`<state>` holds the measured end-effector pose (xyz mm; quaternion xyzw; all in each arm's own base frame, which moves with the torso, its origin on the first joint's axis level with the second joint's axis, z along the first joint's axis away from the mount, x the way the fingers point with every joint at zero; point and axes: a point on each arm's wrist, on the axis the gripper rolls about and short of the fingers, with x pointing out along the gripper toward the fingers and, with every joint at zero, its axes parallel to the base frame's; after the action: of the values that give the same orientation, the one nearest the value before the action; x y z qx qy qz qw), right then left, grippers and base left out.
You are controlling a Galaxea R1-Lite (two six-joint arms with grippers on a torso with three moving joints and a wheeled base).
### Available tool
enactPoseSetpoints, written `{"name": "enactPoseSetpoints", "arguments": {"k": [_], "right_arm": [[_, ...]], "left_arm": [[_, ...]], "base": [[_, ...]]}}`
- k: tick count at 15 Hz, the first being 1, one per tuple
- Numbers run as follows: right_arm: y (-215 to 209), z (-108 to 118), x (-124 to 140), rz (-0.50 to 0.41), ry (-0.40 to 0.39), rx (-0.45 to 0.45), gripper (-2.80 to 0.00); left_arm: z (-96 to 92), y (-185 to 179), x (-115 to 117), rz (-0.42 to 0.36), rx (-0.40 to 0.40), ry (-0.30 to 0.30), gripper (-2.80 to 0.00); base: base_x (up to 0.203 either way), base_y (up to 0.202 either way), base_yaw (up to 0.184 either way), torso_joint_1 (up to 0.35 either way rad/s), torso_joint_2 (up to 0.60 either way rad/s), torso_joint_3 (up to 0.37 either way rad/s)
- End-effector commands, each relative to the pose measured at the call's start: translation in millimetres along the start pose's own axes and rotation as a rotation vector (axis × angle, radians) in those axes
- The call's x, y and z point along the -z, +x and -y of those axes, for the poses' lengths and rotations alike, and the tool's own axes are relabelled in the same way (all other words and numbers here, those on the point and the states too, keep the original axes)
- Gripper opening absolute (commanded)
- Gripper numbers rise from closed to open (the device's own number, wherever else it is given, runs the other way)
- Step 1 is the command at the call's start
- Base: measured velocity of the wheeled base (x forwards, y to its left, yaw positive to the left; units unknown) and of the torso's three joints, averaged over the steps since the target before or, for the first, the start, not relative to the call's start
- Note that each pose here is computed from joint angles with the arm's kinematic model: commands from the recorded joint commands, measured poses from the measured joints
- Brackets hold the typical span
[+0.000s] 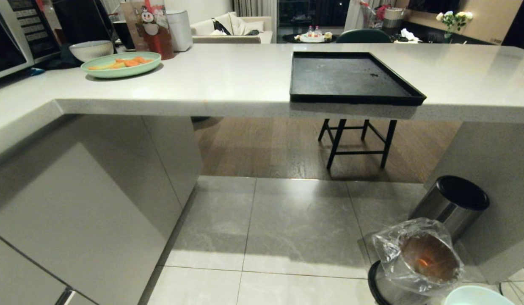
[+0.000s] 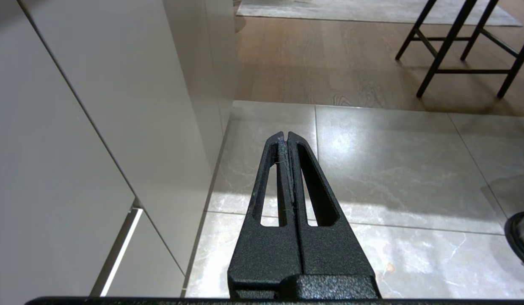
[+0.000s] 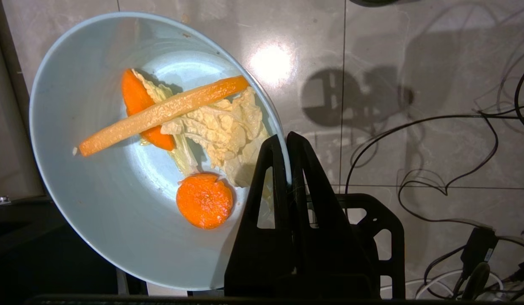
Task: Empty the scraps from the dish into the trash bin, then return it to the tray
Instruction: Move the bowl over the trash can
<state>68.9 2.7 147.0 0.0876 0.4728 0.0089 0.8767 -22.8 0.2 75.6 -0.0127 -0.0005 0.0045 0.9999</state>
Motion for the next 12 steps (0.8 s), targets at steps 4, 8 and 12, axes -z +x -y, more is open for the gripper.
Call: {"name": "enactPoseSetpoints", "arguments": {"k": [4, 8, 12], "right_arm": [[0.1, -0.6, 1.9, -0.003, -0.010, -0.008, -2.80], [0.2, -0.6, 2.2, -0.006, -0.011, -0.008, -2.80], [0.2, -0.7, 1.2, -0.004, -0.011, -0.008, -2.80]], "left_arm": [[0.0, 0.1, -0.1, -0.001, 0.000, -0.001, -2.80], [0.0, 0.1, -0.1, -0.001, 0.000, -0.001, -2.80], [0.0, 0.1, 0.0, -0.001, 0.000, -0.001, -2.80]], "base": [[0.000, 0.000, 0.000, 0.000, 0.00, 0.000], [0.000, 0.000, 0.000, 0.000, 0.00, 0.000], [0.000, 0.000, 0.000, 0.000, 0.00, 0.000]]}}
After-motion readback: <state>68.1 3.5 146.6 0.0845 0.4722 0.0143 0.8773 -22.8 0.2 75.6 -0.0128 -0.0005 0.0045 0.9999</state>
